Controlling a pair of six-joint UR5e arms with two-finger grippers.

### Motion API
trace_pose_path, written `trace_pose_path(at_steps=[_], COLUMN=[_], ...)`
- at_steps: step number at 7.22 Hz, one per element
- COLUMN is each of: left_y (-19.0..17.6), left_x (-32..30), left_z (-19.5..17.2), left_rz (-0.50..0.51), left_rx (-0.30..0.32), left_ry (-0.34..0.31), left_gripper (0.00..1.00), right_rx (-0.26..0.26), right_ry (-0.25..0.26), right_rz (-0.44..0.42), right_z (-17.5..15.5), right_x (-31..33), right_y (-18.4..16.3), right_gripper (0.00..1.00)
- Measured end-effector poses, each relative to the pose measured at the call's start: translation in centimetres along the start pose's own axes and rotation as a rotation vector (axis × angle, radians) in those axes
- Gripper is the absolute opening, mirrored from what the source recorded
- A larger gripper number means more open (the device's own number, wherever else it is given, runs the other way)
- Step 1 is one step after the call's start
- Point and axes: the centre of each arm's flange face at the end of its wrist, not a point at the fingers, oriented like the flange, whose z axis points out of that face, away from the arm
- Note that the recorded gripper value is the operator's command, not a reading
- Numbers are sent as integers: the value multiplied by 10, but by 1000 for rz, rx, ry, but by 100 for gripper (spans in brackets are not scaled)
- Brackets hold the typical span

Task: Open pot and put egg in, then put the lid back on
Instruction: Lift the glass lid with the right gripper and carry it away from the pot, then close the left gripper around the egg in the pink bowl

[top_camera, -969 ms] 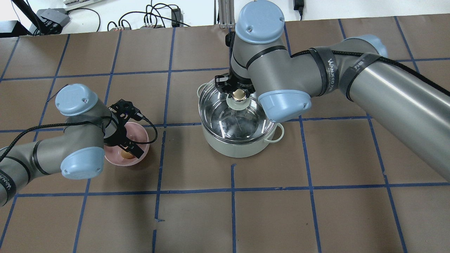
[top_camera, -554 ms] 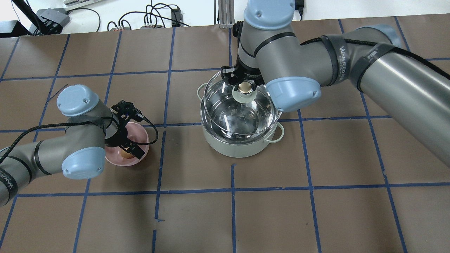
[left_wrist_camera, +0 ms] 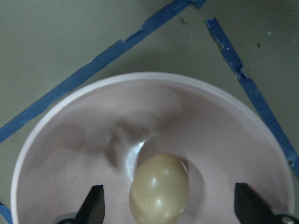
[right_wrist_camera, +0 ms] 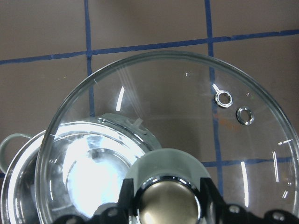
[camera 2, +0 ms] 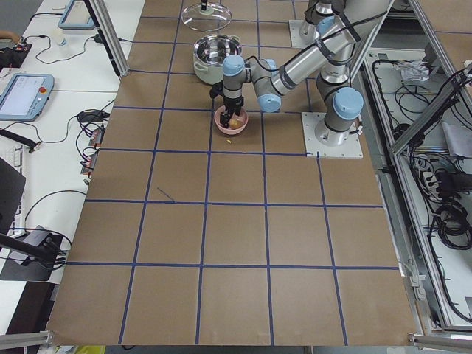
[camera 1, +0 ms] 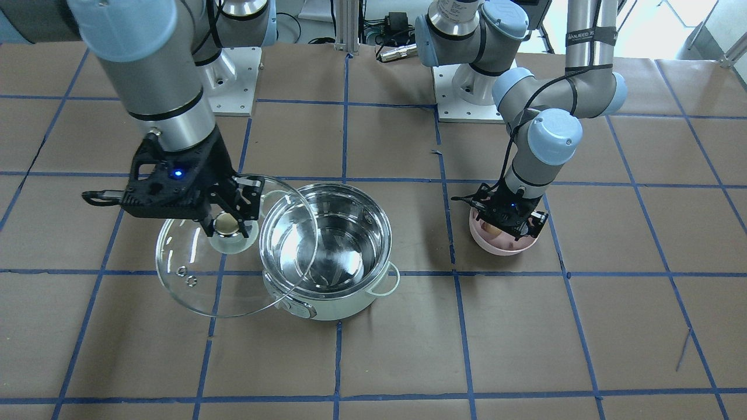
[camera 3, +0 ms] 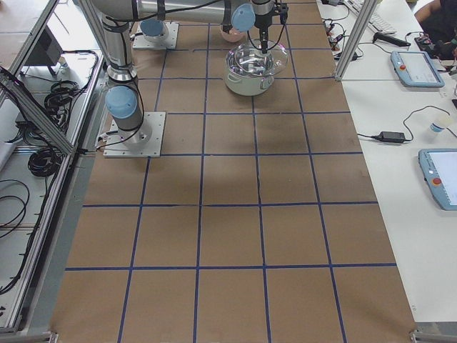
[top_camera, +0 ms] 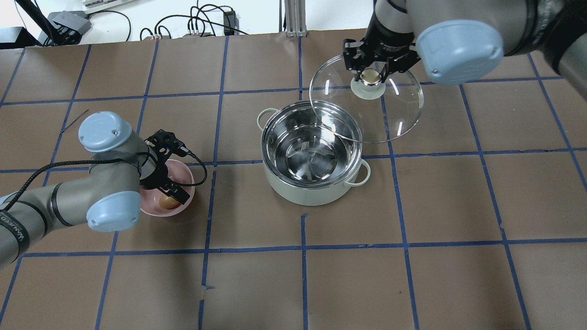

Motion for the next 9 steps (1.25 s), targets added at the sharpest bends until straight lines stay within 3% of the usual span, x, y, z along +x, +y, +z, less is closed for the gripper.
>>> trace_pose_path(at_steps=[4,9], left_y=[2,2], left_x=[0,0], left_z=[6,6], left_rz=[-53,-54], left_rx=[-17,-19], left_ry=[1,0], left_gripper=[67,81], right_rx=[-20,-48], right_ry=[21,-10], right_rz=[-40,-58], right_z=[-7,-4], right_x=[88,134], right_y=[-19,-25], right_gripper=[48,47])
